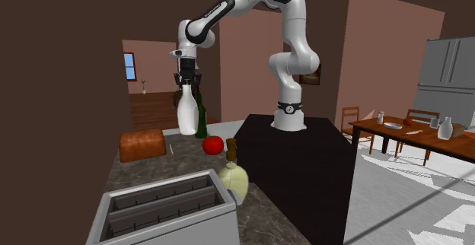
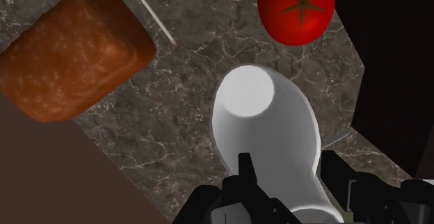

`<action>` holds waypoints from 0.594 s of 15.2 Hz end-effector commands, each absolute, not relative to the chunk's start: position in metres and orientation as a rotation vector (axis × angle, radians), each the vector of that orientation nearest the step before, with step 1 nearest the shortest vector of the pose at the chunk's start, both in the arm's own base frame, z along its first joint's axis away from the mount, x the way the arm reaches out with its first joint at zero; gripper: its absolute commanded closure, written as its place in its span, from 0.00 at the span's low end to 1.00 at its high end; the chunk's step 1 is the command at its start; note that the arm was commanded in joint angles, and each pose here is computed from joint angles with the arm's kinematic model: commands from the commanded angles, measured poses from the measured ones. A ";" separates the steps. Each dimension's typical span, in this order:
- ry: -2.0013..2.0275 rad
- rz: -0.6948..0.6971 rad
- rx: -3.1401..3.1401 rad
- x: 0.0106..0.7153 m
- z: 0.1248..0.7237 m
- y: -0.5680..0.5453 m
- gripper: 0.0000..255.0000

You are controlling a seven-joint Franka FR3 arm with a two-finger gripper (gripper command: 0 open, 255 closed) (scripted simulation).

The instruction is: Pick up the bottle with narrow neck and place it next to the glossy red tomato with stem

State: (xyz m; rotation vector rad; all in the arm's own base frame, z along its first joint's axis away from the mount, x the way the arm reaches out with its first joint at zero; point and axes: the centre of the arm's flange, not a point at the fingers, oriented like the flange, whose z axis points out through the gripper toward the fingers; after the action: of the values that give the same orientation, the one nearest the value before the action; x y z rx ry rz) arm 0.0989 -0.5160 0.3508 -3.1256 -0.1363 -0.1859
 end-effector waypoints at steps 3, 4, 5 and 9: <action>-0.136 -0.186 -3.126 0.100 0.330 -0.517 1.00; -0.136 -0.186 -3.126 0.100 0.324 -0.517 1.00; -0.136 -0.186 -3.126 0.100 0.319 -0.517 1.00; -0.136 -0.186 -3.126 0.100 0.298 -0.517 1.00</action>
State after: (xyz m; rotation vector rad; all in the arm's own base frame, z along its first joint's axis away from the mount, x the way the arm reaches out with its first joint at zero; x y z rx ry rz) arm 0.0999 -0.5158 0.3019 -3.1256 -0.1363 -0.1853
